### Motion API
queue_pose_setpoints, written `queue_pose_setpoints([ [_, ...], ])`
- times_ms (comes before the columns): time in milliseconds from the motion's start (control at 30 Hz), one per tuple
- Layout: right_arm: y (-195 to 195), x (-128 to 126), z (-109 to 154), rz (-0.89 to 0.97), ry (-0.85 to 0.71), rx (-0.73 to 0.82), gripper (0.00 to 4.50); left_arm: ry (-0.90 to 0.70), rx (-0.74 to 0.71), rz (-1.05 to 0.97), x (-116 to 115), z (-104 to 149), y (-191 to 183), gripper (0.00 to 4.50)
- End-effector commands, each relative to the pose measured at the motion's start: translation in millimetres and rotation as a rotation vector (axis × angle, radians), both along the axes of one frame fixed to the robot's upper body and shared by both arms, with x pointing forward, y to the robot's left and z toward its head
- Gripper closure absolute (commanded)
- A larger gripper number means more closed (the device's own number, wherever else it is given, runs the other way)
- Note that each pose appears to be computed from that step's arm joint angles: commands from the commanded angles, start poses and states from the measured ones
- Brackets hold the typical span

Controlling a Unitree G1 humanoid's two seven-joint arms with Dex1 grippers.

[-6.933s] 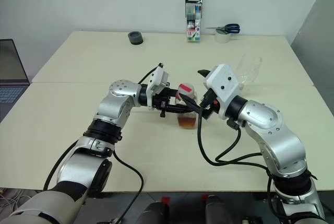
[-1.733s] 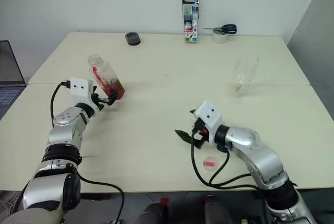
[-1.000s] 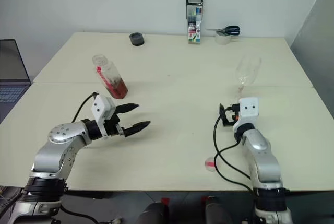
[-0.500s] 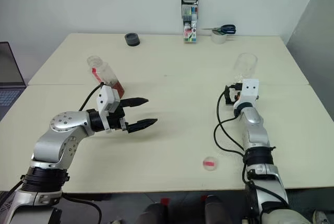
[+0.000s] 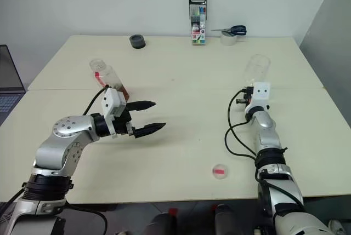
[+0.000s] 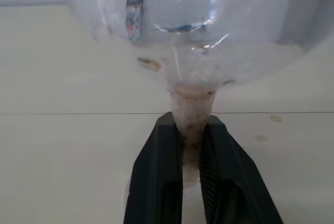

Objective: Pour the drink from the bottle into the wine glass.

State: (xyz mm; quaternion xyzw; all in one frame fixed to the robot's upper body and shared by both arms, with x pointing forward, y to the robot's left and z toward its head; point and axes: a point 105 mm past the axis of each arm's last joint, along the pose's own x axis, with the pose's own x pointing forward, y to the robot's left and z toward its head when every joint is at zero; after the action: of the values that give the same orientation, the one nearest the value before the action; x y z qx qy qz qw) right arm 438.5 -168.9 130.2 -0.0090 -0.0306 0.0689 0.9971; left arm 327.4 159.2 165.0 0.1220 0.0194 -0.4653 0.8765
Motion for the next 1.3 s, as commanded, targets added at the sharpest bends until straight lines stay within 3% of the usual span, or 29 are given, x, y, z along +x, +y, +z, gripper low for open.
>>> queue_pose_setpoints([
  [33,47,-8,35,0.192,-0.134,-0.055,4.36,-0.055,-0.029,0.063,-2,17,8,0.0],
  [200,140,-33,32,0.53,-0.119,-0.051,4.36,-0.056,-0.019,0.144,-13,21,26,0.0],
  [300,170,-39,25,0.624,-0.083,-0.054,4.36,-0.069,-0.017,0.184,-16,26,34,0.0],
  [500,191,-37,15,0.681,-0.053,-0.076,4.36,-0.072,-0.005,0.246,-25,24,47,0.0],
  [900,194,-33,0,0.702,-0.038,-0.119,4.36,-0.089,-0.013,0.293,-32,30,54,0.0],
  [1300,197,-36,0,0.74,-0.036,-0.103,0.31,-0.162,-0.043,0.267,-31,48,40,0.0],
])
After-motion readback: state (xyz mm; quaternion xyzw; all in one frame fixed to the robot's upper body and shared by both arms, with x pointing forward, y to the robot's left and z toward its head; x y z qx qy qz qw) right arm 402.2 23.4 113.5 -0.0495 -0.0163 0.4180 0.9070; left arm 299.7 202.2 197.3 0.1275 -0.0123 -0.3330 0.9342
